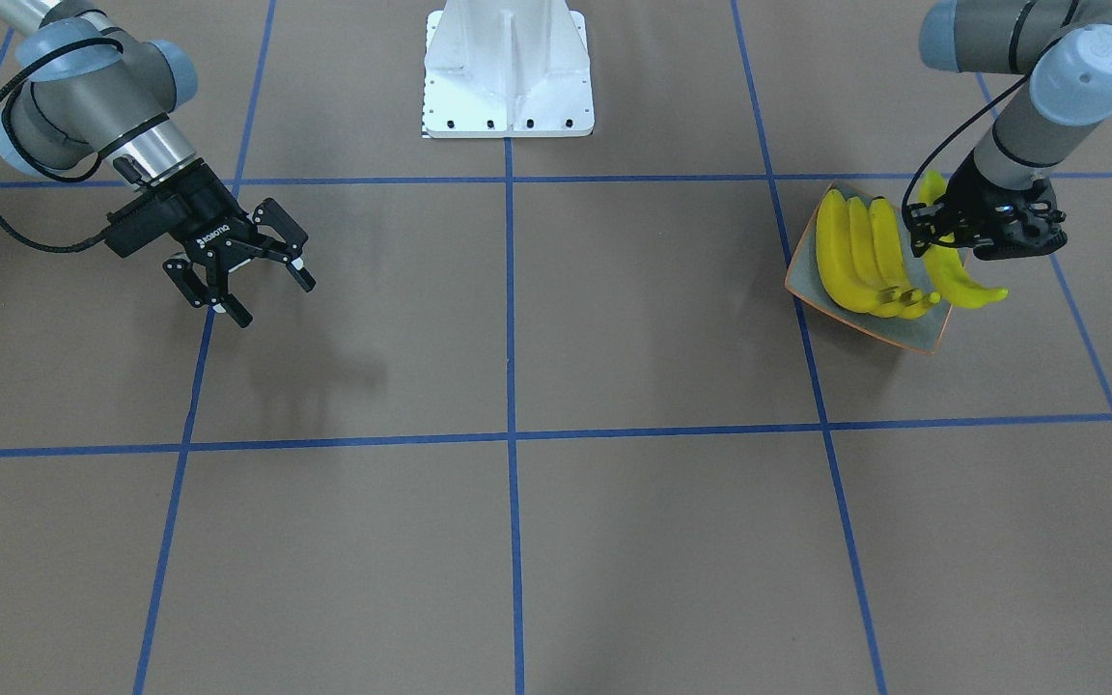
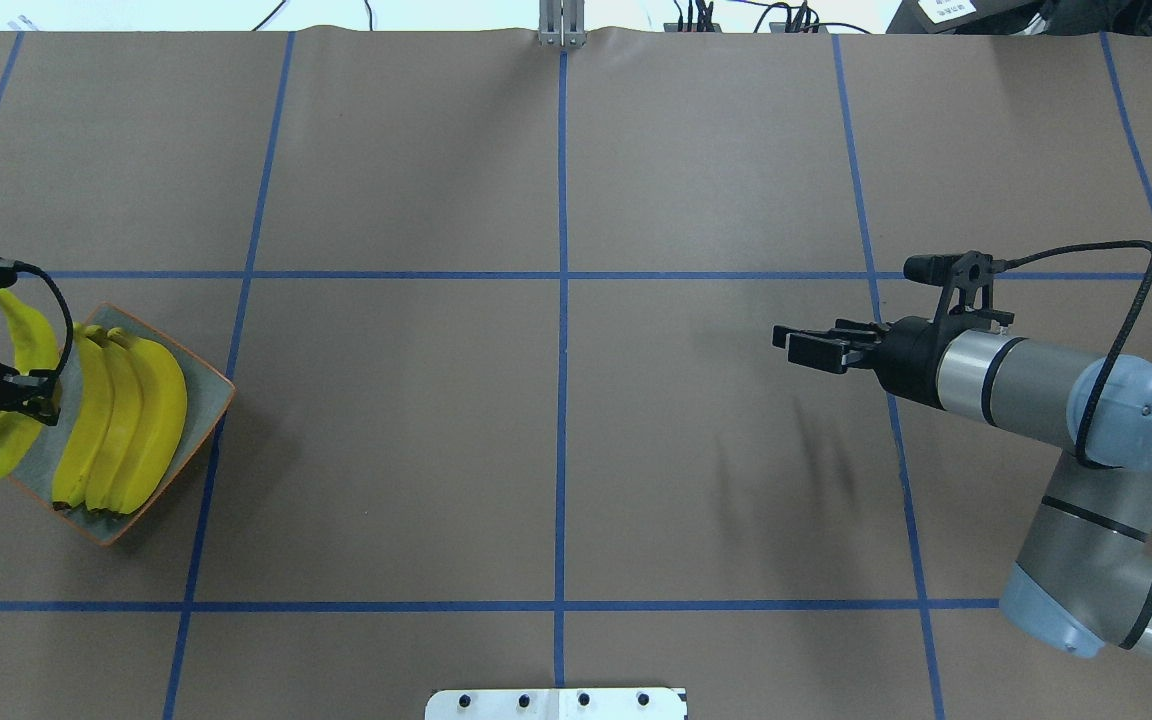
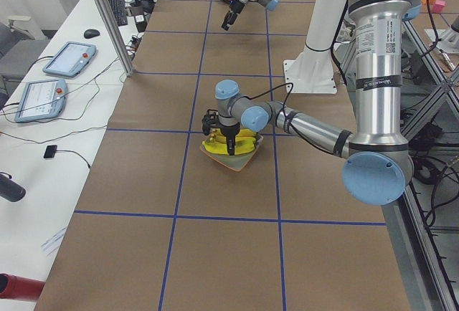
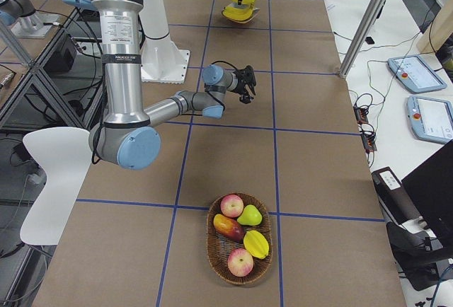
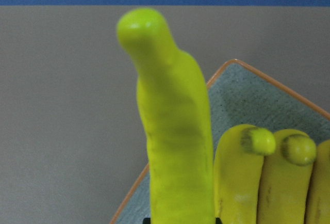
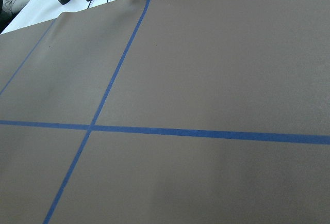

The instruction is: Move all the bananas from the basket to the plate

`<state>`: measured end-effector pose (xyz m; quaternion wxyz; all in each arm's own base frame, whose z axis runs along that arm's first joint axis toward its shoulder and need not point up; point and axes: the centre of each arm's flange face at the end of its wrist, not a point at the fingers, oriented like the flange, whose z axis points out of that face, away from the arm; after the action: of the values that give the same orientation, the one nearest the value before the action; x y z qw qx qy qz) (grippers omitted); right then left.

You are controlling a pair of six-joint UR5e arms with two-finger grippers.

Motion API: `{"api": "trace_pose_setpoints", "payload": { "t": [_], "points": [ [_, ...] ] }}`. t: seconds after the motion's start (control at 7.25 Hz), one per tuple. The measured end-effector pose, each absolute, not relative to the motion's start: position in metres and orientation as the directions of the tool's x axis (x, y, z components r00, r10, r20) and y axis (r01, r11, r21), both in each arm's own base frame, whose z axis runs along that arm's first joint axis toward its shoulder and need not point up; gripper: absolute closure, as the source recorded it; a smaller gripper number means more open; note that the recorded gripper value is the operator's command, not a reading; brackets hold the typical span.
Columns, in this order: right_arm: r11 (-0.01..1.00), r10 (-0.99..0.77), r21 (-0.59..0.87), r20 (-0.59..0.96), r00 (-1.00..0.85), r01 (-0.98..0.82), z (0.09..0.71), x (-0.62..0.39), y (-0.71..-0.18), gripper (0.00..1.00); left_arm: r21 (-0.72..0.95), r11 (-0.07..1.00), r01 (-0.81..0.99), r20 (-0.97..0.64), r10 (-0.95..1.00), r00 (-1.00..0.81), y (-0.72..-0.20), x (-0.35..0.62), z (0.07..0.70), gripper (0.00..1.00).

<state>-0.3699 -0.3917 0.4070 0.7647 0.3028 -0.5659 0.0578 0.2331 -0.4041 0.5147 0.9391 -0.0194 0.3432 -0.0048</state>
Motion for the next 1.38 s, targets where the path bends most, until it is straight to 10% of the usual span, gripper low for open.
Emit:
{"api": "trace_pose_setpoints", "payload": {
  "t": [0.83, 1.1, 1.38],
  "points": [
    [0.806, -0.252, 0.399, 0.9, 0.357, -0.437, 0.407, -0.37, -0.393, 0.0, -0.042, 0.999, -0.034, -0.651, -0.002, 0.759, -0.384, 0.247, 0.527, 0.99],
    [0.802, -0.251, 0.4, 0.899, 0.358, -0.443, 0.407, -0.37, -0.393, 0.0, -0.041, 0.999, -0.036, -0.651, 0.001, 0.759, -0.385, 0.248, 0.527, 0.0],
    [0.803, -0.245, 0.394, 0.902, 0.355, -0.447, 0.407, -0.37, -0.393, 0.0, -0.03, 0.999, -0.027, -0.644, 0.001, 0.765, -0.386, 0.248, 0.526, 0.0]
  ]
}}
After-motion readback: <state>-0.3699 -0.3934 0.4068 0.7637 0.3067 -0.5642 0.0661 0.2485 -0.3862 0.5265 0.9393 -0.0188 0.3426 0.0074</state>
